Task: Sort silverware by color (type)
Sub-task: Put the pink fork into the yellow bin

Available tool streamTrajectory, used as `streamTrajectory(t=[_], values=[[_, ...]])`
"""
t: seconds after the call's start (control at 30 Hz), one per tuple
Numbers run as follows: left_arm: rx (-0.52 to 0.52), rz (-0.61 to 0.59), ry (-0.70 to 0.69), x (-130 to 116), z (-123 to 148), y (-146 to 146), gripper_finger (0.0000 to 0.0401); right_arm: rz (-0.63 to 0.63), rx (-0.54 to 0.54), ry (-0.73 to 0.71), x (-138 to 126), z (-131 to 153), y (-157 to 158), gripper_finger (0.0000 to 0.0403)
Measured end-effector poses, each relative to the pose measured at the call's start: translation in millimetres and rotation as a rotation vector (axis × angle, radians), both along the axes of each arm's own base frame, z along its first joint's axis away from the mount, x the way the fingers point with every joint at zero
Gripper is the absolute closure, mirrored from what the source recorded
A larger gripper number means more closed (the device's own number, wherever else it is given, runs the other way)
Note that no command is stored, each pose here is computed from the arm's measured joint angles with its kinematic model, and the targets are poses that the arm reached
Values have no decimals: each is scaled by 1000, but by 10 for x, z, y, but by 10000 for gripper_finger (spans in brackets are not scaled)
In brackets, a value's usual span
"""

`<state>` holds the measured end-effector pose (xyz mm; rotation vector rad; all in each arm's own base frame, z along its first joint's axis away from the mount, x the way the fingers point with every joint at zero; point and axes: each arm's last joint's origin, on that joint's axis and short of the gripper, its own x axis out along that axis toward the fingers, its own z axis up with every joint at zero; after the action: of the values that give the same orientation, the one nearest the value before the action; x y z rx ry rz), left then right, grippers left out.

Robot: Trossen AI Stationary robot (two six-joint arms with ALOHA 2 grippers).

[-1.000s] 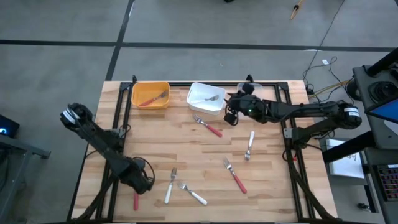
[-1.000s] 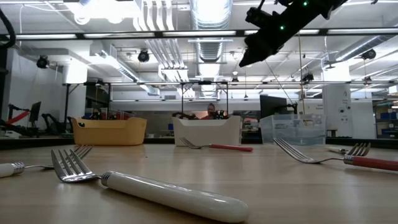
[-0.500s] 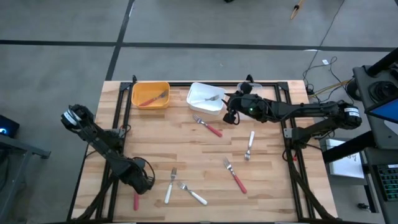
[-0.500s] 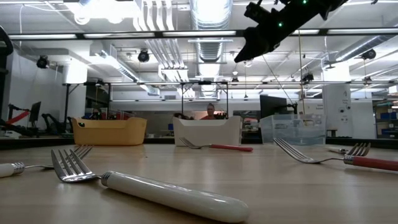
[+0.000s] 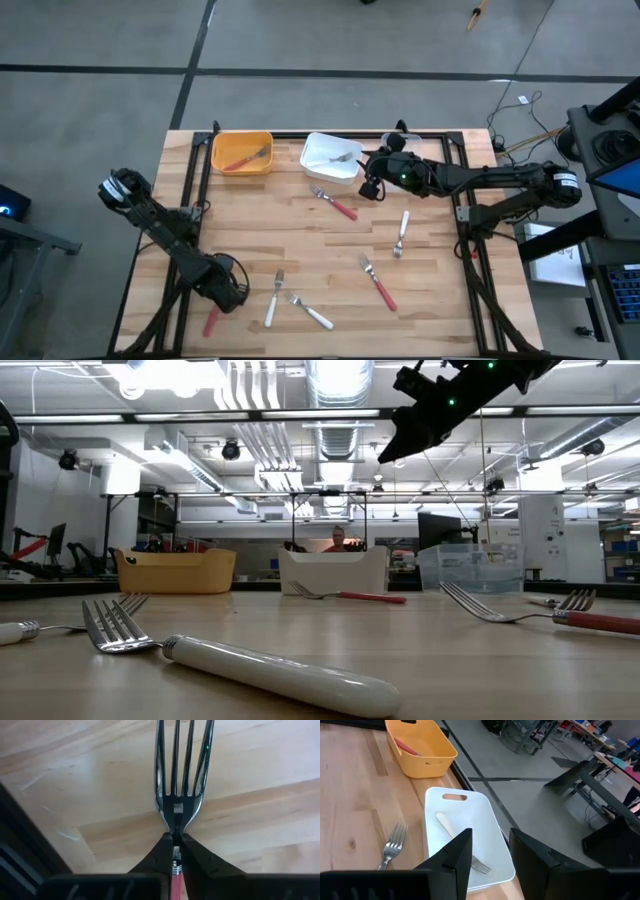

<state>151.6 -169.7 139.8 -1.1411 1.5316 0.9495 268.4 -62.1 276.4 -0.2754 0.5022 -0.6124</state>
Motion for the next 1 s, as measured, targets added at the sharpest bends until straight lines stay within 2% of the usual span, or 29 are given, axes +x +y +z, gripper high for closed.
streamTrajectory(t=[0.17, 0.33, 0.43, 0.6, 0.73, 0.9, 1.0], values=[[-27, -25, -83, 145, 149, -45, 397, 0, -1, 1, 0, 0, 0, 280], [20, -65, -203, 376, 328, 32, 398, 6, 3, 0, 1, -1, 2, 280], [68, -125, -212, 479, 406, 156, 399, 38, 16, -2, 7, -3, 10, 280], [115, -226, -168, 573, 446, 430, 399, 68, 30, 0, 11, -9, 18, 280], [138, -300, -184, 661, 485, 682, 399, 70, 34, 16, 4, -24, 19, 280], [178, -385, -255, 758, 601, 1119, 399, 76, 32, 26, 3, -29, 21, 280], [204, -435, -297, 777, 685, 1480, 399, 83, 35, 32, 1, -36, 23, 280]])
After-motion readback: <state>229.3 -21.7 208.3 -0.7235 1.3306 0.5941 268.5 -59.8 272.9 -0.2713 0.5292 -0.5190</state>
